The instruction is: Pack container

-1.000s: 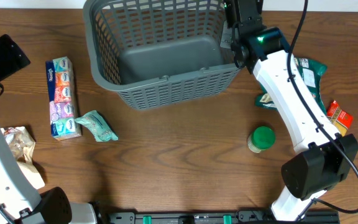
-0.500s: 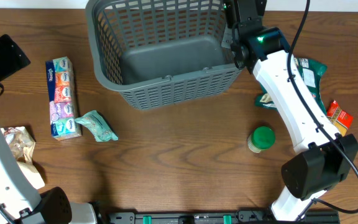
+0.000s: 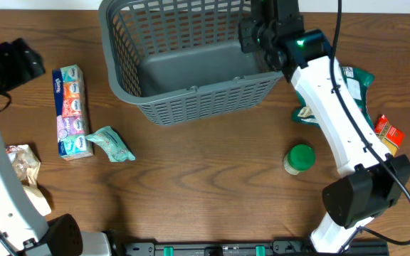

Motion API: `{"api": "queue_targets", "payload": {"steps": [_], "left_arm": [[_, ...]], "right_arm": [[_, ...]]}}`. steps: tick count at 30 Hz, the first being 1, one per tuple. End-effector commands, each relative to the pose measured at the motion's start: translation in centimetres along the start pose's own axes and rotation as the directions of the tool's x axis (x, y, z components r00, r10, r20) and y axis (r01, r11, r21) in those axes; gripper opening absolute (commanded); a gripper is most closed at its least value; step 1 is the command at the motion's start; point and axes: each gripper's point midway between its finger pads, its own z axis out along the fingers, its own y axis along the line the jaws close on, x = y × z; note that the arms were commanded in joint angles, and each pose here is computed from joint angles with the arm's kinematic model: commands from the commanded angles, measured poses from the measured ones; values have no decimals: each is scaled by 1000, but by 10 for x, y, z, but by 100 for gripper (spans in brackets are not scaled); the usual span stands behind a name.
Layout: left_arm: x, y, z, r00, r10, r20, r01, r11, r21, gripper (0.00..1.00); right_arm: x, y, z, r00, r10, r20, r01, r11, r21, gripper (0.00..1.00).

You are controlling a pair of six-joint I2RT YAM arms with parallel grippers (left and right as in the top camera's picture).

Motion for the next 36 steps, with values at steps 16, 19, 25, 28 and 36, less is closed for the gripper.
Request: {"api": "queue_targets", "payload": {"steps": [16, 19, 25, 28, 36], "left_arm": [[72, -137, -44, 862, 507, 2, -488, 829, 271, 72], [76, -137, -46, 848, 529, -3, -513, 823, 245, 72], [68, -128, -43, 852, 524, 1, -516, 838, 180, 72], [65, -128, -43, 853, 522, 10, -516, 840, 170, 72], [67, -127, -43, 852, 523, 4, -516, 839, 174, 72]], "right_arm": [[-45, -28, -99, 1000, 14, 24, -16, 998, 62, 1], [-32, -25, -91, 999, 14, -33, -13, 999, 44, 1], [-3, -22, -79, 988, 15, -152, -10, 999, 30, 1], [13, -24, -70, 976, 15, -219, -5, 999, 46, 1], [51, -34, -47, 927, 27, -374, 3, 997, 78, 1]]}}
